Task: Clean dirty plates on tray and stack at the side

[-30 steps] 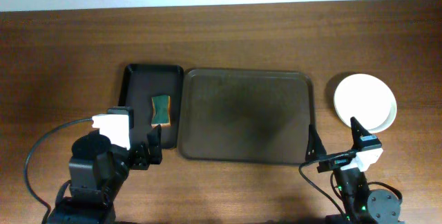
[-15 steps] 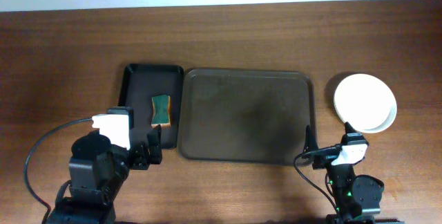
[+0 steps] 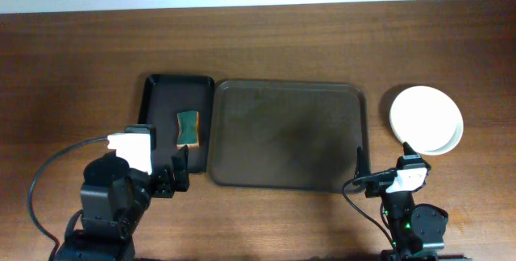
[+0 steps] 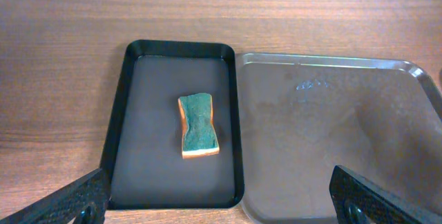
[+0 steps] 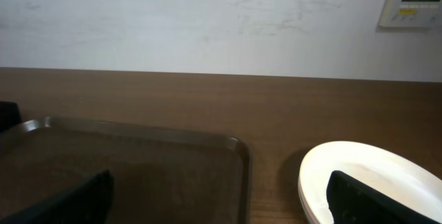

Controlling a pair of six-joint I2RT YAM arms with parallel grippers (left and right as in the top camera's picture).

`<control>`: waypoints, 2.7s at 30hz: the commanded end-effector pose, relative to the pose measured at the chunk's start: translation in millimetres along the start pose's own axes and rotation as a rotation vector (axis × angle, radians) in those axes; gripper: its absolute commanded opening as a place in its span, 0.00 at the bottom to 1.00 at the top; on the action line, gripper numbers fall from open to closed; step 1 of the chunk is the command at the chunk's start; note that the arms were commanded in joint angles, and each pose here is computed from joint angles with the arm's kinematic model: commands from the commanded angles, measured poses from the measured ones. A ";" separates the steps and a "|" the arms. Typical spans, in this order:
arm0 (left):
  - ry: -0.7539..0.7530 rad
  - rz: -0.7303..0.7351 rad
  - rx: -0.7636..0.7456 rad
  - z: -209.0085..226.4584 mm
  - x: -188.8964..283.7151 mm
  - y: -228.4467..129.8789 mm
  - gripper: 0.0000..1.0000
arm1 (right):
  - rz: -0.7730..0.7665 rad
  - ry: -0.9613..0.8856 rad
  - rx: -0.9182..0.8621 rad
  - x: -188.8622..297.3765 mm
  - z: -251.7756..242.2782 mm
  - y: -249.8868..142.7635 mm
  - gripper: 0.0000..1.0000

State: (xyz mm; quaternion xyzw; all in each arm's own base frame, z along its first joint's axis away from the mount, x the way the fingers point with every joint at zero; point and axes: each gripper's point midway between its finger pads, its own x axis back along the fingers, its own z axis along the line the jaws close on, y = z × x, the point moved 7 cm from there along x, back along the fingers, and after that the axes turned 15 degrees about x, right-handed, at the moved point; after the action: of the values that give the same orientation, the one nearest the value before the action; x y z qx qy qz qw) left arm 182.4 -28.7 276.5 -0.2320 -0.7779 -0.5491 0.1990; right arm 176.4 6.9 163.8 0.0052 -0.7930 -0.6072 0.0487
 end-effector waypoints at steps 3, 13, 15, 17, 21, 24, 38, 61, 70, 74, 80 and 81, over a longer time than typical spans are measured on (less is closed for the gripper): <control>0.007 0.001 -0.017 1.1 -1.1 -1.3 0.99 | 0.006 -0.015 0.006 0.3 -1.6 -2.2 0.99; 0.007 0.001 -0.017 1.1 -1.1 -1.3 1.00 | 0.006 -0.015 0.006 0.3 -1.6 -2.2 0.99; 0.007 0.001 -0.017 1.1 -1.1 -1.3 0.99 | 0.006 -0.015 0.006 0.3 -1.6 -2.2 0.99; 0.007 0.000 -0.017 1.1 -1.0 -1.2 1.00 | 0.006 -0.015 0.006 0.3 -1.6 -2.2 0.99; 0.034 -0.023 -0.006 7.9 5.1 -4.7 1.00 | 0.006 -0.015 0.006 0.3 -1.6 -2.2 0.99; 0.043 -0.059 0.010 16.9 2.2 -14.6 0.99 | 0.006 -0.015 0.006 0.3 -1.6 -2.3 0.99; -0.121 -0.592 0.001 45.7 -36.5 -58.7 0.99 | 0.006 -0.015 0.006 0.3 -1.6 -2.3 0.99; -0.096 -0.527 -0.004 56.3 -56.0 -84.3 0.99 | 0.006 -0.015 0.006 0.3 -1.6 -2.3 0.99; -0.096 -0.527 -0.004 56.3 -56.0 -84.3 0.99 | 0.006 -0.015 0.006 0.3 -1.6 -2.2 0.99; -0.096 -0.527 -0.004 56.3 -56.0 -84.3 0.99 | 0.006 -0.015 0.006 0.3 -1.6 -2.2 0.99; -0.096 -0.526 -0.004 56.3 -56.0 -84.4 0.99 | 0.006 -0.015 0.006 0.3 -1.6 -2.3 0.99; -0.096 -0.527 -0.004 56.3 -56.0 -84.3 0.99 | 0.006 -0.015 0.006 0.3 -1.6 -2.2 0.99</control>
State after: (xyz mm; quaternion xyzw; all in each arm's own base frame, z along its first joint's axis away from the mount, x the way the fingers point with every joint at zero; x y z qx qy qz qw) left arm 176.0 -8.0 164.0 -0.0467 -0.8233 -0.5655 0.0141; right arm 176.4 6.8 163.8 0.0050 -0.7931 -0.6071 0.0488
